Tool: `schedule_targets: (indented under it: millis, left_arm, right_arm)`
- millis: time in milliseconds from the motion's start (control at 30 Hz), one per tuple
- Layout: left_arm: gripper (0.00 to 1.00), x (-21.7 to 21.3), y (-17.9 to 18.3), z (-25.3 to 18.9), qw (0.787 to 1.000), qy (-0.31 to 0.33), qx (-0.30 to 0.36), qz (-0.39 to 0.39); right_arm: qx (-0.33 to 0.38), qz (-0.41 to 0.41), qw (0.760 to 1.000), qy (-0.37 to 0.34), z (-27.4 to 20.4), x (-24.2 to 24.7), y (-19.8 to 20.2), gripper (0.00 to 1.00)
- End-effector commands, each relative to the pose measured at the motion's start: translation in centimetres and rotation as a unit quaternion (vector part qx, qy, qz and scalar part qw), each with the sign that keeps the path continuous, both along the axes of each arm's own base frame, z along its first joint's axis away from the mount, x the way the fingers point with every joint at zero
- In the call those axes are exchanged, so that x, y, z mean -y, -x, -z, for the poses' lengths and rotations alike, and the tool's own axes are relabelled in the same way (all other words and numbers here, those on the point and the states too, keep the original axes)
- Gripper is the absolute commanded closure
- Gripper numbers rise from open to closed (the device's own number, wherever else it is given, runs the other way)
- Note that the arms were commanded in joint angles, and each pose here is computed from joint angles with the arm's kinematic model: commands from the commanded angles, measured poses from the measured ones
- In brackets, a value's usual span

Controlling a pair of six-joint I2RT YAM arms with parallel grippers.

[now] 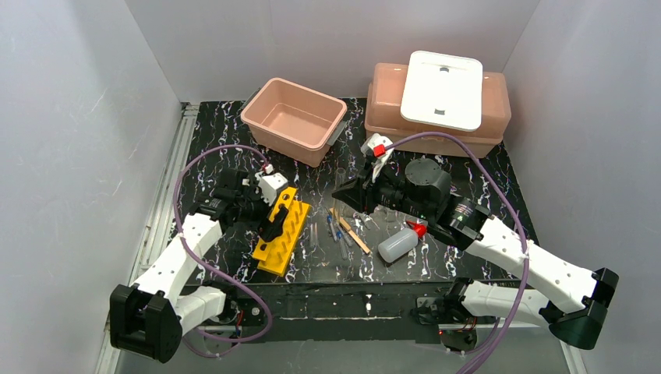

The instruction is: Organize the chemistry lab equipment

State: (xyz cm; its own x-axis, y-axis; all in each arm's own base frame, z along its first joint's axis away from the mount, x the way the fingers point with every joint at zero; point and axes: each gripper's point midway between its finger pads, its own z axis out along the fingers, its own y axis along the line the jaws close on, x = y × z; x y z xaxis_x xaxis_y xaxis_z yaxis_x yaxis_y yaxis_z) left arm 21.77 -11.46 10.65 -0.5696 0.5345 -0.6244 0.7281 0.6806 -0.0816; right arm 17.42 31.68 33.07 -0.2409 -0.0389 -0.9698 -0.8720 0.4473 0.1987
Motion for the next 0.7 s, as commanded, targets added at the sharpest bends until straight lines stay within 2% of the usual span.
schedule_targets:
  millis: [0,67,300,667]
  left_arm:
    - [0.04,0.0,0.0,0.7,1.0,-0.013,-0.004,0.014]
    - [0.08,-0.2,0.0,1.1,1.0,-0.019,-0.004,0.02]
    - [0.34,-0.2,-0.4,1.2,0.998,-0.031,0.016,0.05]
    - [0.43,0.6,-1.4,0.9,0.992,-0.05,0.036,0.113]
  right_arm:
    - [0.019,0.005,0.999,-0.034,-2.1,-0.2,-0.4,0.99]
    - [0.018,0.007,0.999,-0.032,-2.0,-0.1,-0.4,0.99]
    - [0.023,0.014,0.999,-0.037,-2.1,0.2,-0.6,0.99]
    - [0.02,0.02,0.999,-0.03,-0.9,0.4,-0.8,0.99]
